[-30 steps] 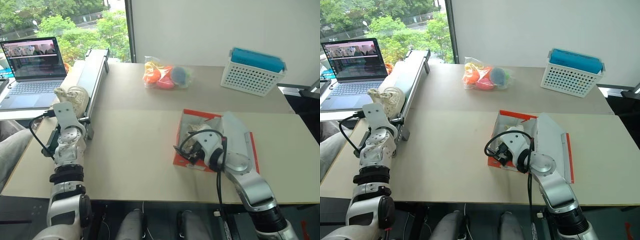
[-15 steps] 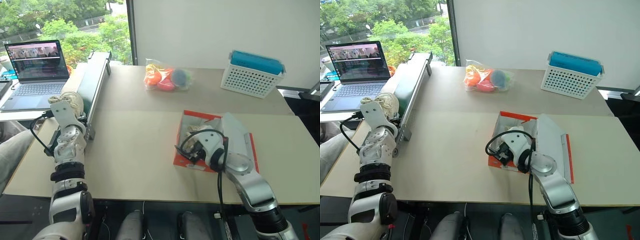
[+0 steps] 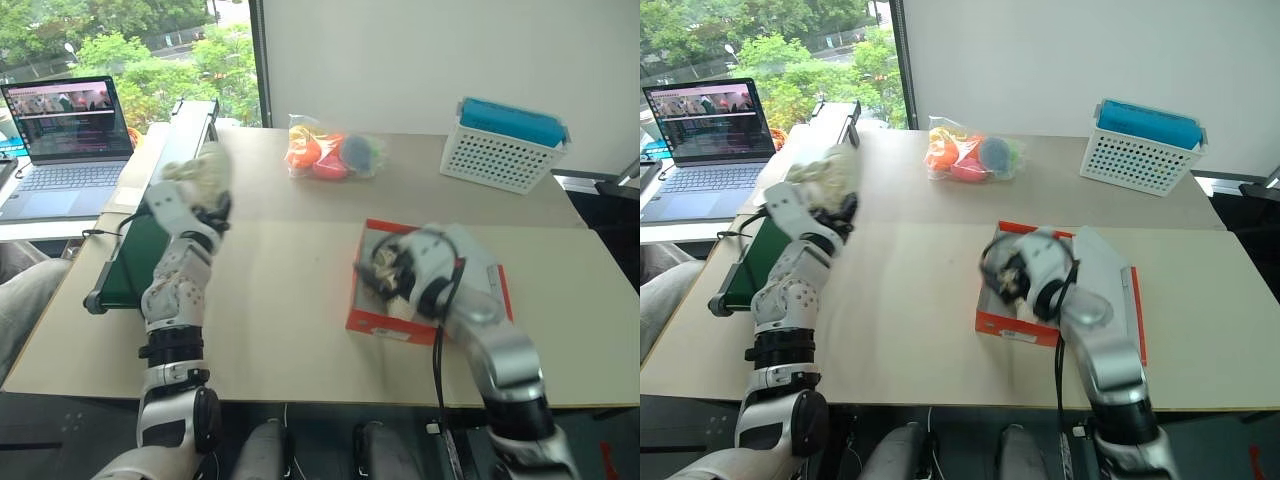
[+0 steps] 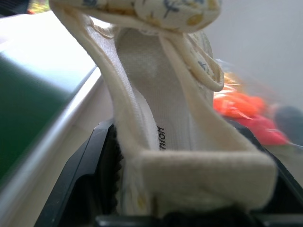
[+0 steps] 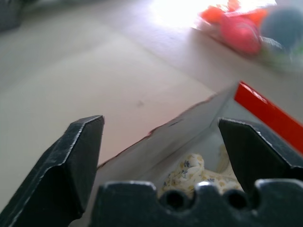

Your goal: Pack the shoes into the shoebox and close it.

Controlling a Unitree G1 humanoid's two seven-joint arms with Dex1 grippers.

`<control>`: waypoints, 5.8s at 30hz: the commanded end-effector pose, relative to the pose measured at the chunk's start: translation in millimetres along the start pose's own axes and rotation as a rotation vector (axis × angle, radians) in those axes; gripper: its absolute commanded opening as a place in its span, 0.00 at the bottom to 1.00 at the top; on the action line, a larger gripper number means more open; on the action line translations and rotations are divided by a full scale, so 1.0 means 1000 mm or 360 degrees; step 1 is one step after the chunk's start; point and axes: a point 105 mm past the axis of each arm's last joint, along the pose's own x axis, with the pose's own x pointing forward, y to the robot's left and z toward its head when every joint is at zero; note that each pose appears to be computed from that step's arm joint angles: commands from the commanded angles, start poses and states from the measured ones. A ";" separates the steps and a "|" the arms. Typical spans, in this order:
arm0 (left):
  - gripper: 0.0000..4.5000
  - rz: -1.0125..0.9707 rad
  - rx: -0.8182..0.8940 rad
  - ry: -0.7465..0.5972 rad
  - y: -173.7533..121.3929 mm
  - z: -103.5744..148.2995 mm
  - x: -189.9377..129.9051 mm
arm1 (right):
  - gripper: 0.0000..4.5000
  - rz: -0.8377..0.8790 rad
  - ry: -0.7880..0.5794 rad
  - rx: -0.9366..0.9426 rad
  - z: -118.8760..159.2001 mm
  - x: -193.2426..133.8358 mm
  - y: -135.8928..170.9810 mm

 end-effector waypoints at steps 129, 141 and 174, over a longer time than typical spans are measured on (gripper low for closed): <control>0.99 -0.0761 0.0195 0.0332 -0.106 -0.059 -0.039 | 0.04 0.0265 0.1037 -0.0330 -0.041 0.000 0.010; 0.99 -0.0760 0.0203 0.0334 -0.104 -0.055 -0.038 | 0.04 -0.0061 0.1098 -0.0464 -0.063 -0.010 -0.054; 1.00 -0.0942 0.0345 0.0371 -0.114 -0.054 -0.049 | 0.15 -0.0062 0.0856 0.0362 -0.024 -0.006 -0.046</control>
